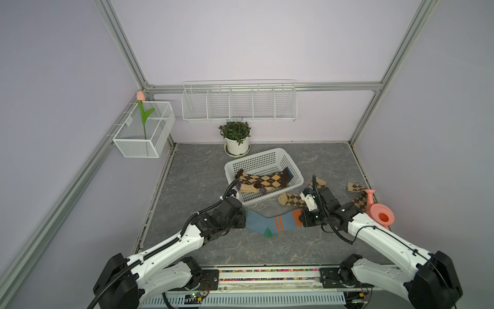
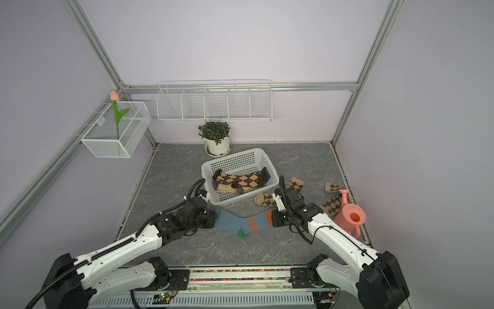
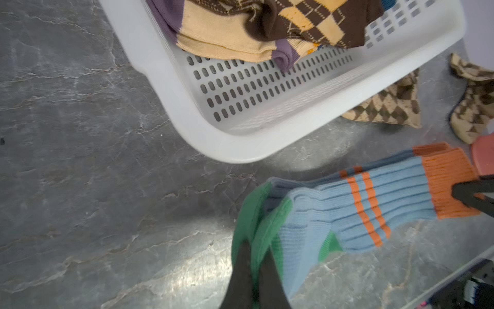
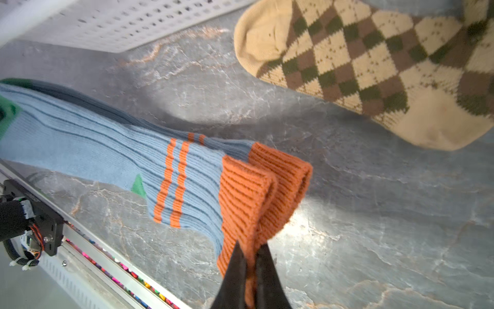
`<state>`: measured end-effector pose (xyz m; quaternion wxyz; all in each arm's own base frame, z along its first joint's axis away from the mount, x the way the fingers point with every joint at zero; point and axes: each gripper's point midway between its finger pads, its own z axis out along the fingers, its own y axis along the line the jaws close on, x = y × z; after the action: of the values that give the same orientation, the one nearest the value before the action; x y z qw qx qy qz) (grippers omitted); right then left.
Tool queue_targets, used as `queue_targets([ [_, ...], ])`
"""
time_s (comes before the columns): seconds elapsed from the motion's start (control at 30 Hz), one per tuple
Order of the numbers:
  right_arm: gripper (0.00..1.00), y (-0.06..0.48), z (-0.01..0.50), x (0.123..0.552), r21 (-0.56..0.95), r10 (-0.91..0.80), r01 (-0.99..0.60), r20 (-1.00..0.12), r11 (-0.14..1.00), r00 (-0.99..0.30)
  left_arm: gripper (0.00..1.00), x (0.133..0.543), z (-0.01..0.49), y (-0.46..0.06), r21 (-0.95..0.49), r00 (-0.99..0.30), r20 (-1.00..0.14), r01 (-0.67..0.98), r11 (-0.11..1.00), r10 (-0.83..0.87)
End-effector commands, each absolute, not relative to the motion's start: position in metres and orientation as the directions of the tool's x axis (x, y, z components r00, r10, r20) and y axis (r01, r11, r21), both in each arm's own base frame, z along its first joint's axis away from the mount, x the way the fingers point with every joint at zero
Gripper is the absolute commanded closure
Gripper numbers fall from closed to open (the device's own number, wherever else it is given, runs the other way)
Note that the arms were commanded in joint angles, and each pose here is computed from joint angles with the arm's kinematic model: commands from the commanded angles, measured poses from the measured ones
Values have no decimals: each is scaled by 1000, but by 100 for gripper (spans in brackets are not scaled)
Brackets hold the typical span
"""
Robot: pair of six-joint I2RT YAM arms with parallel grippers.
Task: Place the socks together as a pair
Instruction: Pick up a pair of socks from the center of the board, then place a pair of socks in the bin.
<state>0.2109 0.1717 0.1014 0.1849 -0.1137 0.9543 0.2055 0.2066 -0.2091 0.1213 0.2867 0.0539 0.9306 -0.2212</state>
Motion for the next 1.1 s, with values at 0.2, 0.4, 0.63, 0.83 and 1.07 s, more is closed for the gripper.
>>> queue_targets([
  [0.2, 93, 198, 165, 226, 427, -149, -399, -509, 812, -848, 100, 195, 187, -226, -499, -842, -538, 271, 823, -49],
  [0.4, 93, 211, 217, 247, 427, -150, -468, -594, 773, -790, 100, 209, 267, -230, -496, -749, -658, 351, 794, -80],
  [0.63, 93, 224, 257, 294, 400, -163, -518, -651, 756, -741, 100, 251, 315, -226, -421, -677, -733, 368, 829, -72],
  [0.83, 93, 228, 252, 333, 426, -124, -498, -653, 755, -747, 100, 300, 312, -220, -400, -654, -749, 324, 857, -102],
  [1.07, 93, 234, 237, 388, 461, -78, -450, -627, 765, -775, 100, 352, 273, -220, -399, -681, -722, 259, 880, -127],
])
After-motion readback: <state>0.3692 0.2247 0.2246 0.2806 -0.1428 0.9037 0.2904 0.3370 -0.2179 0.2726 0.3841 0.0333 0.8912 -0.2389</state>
